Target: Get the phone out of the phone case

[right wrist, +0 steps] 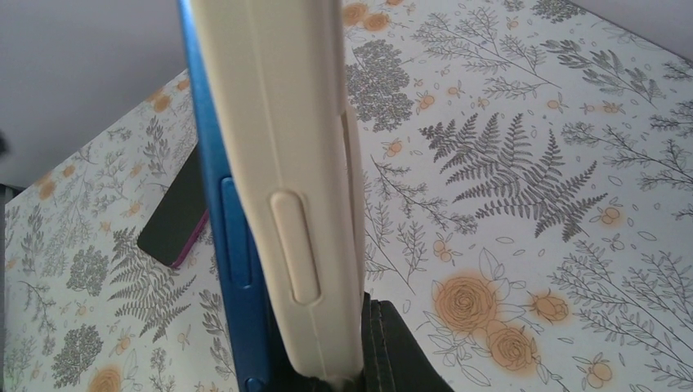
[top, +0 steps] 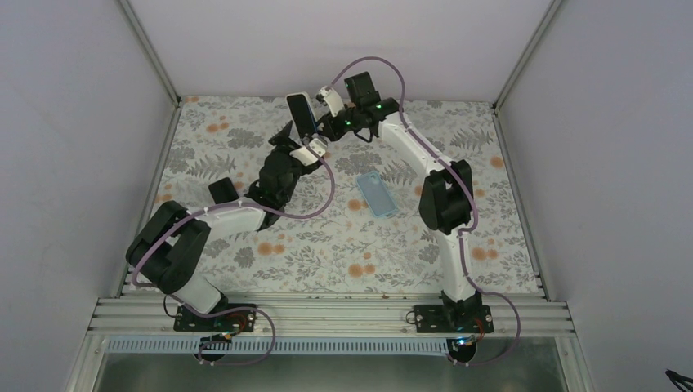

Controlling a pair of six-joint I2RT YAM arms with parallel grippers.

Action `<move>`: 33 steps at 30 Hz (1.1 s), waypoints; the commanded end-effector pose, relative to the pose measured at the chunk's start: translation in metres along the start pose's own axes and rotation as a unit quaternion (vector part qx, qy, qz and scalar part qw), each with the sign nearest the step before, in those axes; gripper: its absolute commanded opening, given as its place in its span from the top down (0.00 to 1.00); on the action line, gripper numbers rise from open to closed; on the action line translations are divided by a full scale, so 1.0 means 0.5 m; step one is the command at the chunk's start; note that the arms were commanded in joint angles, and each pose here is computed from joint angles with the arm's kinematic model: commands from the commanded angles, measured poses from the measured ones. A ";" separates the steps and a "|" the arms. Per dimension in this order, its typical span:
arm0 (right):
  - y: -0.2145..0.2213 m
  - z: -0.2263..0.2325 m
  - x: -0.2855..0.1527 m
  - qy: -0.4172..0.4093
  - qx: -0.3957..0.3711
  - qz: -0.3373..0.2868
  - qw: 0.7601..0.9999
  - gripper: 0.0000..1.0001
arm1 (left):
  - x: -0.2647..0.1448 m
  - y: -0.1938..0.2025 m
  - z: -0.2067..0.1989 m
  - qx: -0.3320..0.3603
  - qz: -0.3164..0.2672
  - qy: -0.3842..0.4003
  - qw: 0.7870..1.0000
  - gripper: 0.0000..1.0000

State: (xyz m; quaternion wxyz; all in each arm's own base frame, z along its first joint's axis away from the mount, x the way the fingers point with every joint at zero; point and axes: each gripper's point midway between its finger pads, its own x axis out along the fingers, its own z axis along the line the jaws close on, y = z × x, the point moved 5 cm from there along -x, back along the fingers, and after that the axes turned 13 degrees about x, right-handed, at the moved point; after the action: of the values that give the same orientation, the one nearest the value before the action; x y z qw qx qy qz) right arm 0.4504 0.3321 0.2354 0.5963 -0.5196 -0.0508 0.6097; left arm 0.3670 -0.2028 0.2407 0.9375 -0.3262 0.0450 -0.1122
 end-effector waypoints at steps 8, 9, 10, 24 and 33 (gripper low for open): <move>-0.079 0.073 -0.043 -0.024 -0.044 -0.062 0.997 0.97 | 0.027 0.010 -0.013 -0.021 0.008 0.001 1.000 0.05; -0.078 0.073 -0.043 -0.025 -0.043 -0.061 0.997 0.97 | 0.030 0.013 -0.014 -0.022 0.011 0.001 1.000 0.05; -0.078 0.073 -0.044 -0.025 -0.043 -0.061 0.997 0.96 | 0.034 0.015 -0.014 -0.022 0.014 0.001 1.000 0.05; -0.066 0.068 -0.028 -0.033 -0.036 -0.051 0.997 0.97 | 0.033 0.014 0.039 -0.058 -0.003 -0.024 0.998 0.04; -0.051 0.070 -0.015 -0.040 -0.030 -0.040 0.998 0.97 | 0.045 -0.015 0.076 -0.060 -0.019 -0.057 0.996 0.04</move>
State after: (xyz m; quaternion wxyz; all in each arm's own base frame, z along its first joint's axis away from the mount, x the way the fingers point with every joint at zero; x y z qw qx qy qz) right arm 0.4480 0.3452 0.2544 0.6001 -0.5213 -0.0796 0.6015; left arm 0.3896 -0.1936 0.2238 0.9291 -0.3526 0.0666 -0.0891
